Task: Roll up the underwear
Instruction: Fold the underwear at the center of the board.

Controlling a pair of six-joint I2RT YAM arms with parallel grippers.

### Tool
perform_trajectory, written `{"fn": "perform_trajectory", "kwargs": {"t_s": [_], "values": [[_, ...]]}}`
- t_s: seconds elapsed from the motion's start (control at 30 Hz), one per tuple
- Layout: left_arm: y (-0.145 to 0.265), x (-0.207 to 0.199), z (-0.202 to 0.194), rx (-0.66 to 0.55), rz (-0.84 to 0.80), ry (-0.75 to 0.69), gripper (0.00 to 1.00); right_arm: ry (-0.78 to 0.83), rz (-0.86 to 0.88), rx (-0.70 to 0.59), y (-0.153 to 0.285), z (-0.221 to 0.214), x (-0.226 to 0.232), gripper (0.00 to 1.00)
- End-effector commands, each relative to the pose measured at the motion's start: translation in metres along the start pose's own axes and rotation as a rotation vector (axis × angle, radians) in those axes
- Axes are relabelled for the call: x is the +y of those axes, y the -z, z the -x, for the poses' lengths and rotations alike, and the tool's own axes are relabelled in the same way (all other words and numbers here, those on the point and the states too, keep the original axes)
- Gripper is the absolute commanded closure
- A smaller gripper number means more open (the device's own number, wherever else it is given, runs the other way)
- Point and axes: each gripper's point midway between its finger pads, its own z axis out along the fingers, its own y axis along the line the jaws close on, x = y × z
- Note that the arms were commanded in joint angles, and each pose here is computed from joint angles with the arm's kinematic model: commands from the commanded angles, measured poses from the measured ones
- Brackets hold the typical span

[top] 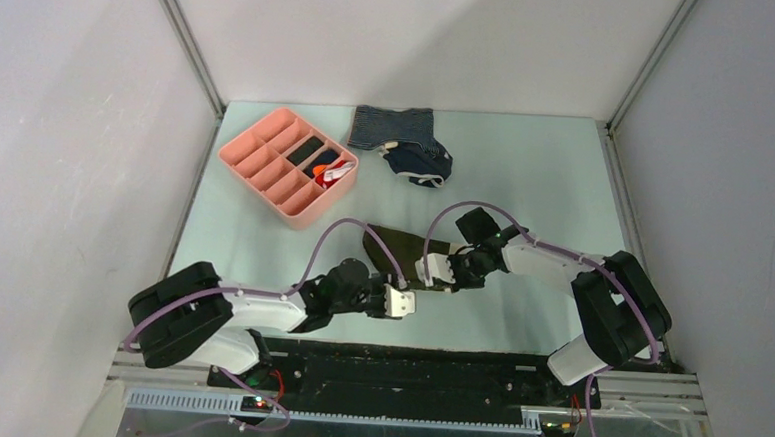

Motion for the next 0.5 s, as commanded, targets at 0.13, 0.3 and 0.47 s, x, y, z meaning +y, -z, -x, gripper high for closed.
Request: {"fn": "perform_trajectory", "kwargs": {"t_s": [0.13, 0.3, 0.47], "values": [[-0.008, 0.011, 0.007, -0.015, 0.024, -0.080, 0.52, -0.102, 0.117, 0.026, -0.010, -0.008, 0.040, 1.00], [-0.012, 0.010, -0.002, 0.010, 0.030, -0.057, 0.55, -0.098, 0.109, 0.019, -0.009, -0.006, 0.040, 1.00], [-0.013, 0.011, -0.009, 0.030, 0.055, -0.041, 0.55, -0.097, 0.113, 0.022, -0.010, -0.007, 0.042, 1.00]]}}
